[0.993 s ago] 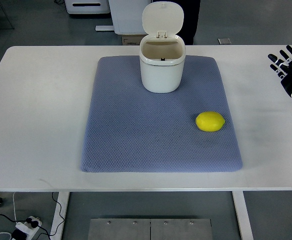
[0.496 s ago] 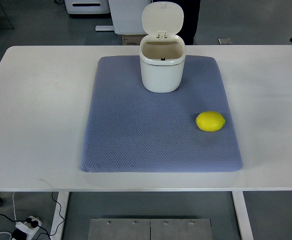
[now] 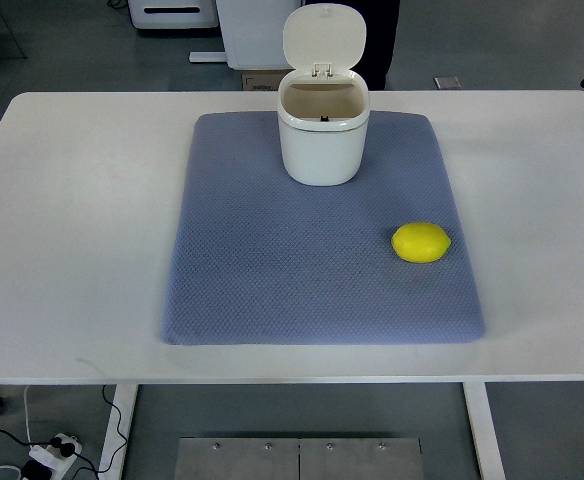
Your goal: Put lemon in trash with right hand
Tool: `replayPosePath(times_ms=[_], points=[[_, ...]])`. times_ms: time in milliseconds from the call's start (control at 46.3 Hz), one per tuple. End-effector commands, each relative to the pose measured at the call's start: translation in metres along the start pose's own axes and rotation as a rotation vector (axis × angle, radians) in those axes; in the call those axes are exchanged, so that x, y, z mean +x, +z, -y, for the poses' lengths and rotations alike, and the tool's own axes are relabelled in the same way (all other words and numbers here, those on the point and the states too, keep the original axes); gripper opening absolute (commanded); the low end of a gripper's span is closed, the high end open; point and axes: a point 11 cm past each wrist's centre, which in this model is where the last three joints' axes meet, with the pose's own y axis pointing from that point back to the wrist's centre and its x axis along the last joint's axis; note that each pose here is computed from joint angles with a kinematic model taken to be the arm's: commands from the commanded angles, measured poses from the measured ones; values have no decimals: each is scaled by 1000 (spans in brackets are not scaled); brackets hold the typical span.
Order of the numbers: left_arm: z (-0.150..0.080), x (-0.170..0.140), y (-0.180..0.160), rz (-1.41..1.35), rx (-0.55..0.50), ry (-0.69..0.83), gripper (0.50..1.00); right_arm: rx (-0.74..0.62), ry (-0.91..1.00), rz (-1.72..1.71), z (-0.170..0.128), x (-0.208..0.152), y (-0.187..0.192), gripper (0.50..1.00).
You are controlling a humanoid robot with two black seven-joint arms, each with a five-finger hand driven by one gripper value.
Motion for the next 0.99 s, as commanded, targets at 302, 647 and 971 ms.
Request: replayPosePath(times_ms=[302, 647, 971], points=[[0, 0, 0, 0, 0, 1, 1000, -40, -90, -210, -4, -13, -40, 1000], [0, 0, 0, 0, 0, -1, 1000, -95, -177, -383, -14, -30, -69, 1000], [0, 0, 0, 0, 0, -1, 1000, -124, -272, -540, -20, -45, -99, 1000]])
